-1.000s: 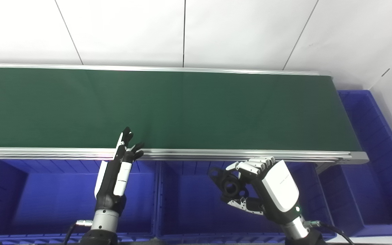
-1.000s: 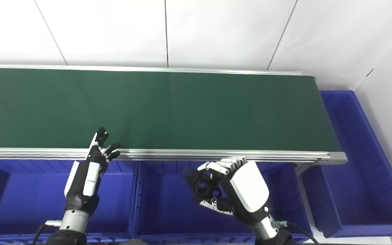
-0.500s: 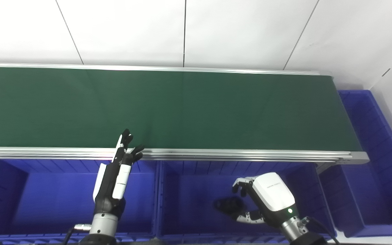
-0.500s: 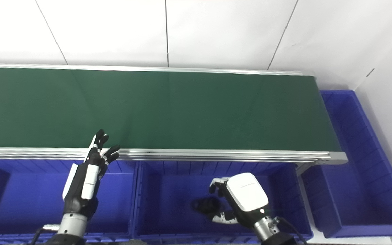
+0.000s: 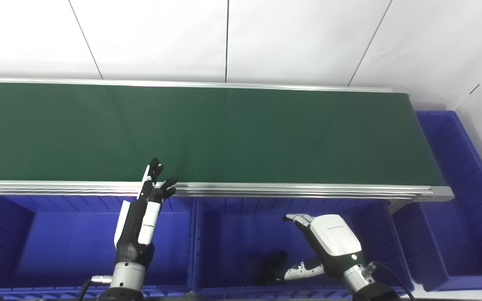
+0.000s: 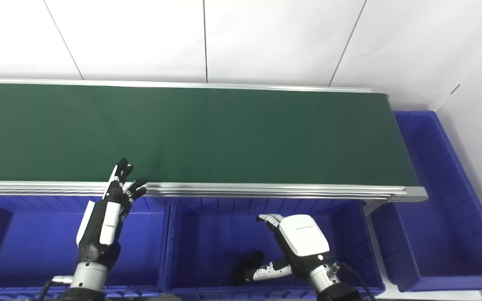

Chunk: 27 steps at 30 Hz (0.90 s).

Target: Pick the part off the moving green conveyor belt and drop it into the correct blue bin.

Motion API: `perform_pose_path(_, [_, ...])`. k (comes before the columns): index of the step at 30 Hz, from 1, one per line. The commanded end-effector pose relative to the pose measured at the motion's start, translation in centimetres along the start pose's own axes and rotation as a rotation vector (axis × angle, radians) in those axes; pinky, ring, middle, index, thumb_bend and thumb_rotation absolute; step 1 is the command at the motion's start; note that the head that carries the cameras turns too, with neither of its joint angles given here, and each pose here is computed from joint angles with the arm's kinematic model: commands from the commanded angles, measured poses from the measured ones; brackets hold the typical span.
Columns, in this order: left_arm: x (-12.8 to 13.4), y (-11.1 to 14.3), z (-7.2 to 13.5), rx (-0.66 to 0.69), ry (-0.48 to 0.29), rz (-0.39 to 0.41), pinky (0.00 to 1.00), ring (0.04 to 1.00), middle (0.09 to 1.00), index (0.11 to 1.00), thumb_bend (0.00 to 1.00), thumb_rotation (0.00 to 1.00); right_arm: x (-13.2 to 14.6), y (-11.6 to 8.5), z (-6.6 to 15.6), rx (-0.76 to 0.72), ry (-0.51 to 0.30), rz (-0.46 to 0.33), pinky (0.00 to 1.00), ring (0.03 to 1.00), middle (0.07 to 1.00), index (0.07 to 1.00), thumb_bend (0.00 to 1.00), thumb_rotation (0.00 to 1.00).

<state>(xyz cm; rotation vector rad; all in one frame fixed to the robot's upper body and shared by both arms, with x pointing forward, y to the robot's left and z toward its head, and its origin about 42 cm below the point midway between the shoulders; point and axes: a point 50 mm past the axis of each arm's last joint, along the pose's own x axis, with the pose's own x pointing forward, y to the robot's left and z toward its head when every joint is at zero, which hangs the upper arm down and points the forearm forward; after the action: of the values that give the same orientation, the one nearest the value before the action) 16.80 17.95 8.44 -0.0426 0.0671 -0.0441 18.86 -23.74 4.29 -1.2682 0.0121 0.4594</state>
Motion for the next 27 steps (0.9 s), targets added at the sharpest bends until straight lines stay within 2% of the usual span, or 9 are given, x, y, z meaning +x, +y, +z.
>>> perform_pose_path(1, [0.0, -0.3, 0.6, 0.016, -0.036, -0.01, 0.85, 0.874, 0.992, 1.0, 0.72, 0.97, 0.1, -0.5, -0.1, 0.068, -0.028, -0.058, 0.51, 0.672, 0.801, 0.818, 1.0, 0.74])
perform_pose_path(2, [0.0, -0.3, 0.6, 0.023, -0.038, -0.011, 0.85, 0.875, 0.991, 1.0, 0.72, 0.98, 0.0, -0.3, -0.2, 0.146, -0.047, -0.071, 0.52, 0.676, 0.799, 0.817, 1.0, 0.75])
perform_pose_path(5, [-0.2, -0.5, 0.5, 0.031, -0.043, -0.011, 0.88, 0.889, 0.994, 1.0, 0.72, 0.98, -0.3, 0.1, -0.5, 0.391, -0.091, -0.141, 0.63, 0.745, 0.8, 0.81, 0.96, 0.75])
perform_pose_path(9, [-0.4, -0.5, 0.4, 0.027, -0.055, -0.023, 0.91, 0.913, 0.998, 1.0, 0.7, 0.97, -0.8, 0.6, -0.4, 0.67, -0.102, -0.253, 0.63, 0.731, 0.806, 0.813, 0.91, 0.74])
perform_pose_path(11, [-0.5, -0.5, 0.3, 0.043, -0.061, -0.026, 0.92, 0.924, 1.0, 1.0, 0.7, 0.98, -1.1, 0.8, -0.4, 0.746, -0.098, -0.305, 0.66, 0.748, 0.824, 0.833, 0.89, 0.8])
perform_pose_path(12, [-0.5, -0.5, 0.3, 0.052, -0.064, -0.027, 0.91, 0.924, 0.997, 1.0, 0.69, 0.99, -1.3, 0.9, -0.5, 0.769, -0.096, -0.324, 0.68, 0.767, 0.84, 0.851, 0.89, 0.84])
perform_pose_path(15, [-0.7, -0.7, 0.1, 0.08, -0.075, -0.027, 0.92, 0.932, 0.994, 1.0, 0.68, 1.0, -1.6, 1.0, -0.6, 0.804, -0.097, -0.372, 0.71, 0.799, 0.869, 0.873, 0.85, 0.89])
perform_pose_path(19, [-1.0, -1.0, -0.1, 0.114, -0.079, -0.018, 0.98, 0.978, 1.0, 1.0, 0.7, 1.0, -2.2, 1.0, -0.5, 0.842, -0.087, -0.401, 0.73, 0.818, 0.894, 0.899, 0.86, 0.95])
perform_pose_path(27, [-1.7, -1.6, -0.9, 0.16, -0.093, -0.012, 1.0, 1.0, 1.0, 1.0, 0.68, 1.0, -3.0, 1.6, -0.8, 0.927, -0.07, -0.386, 0.77, 0.877, 0.969, 0.947, 0.84, 0.94])
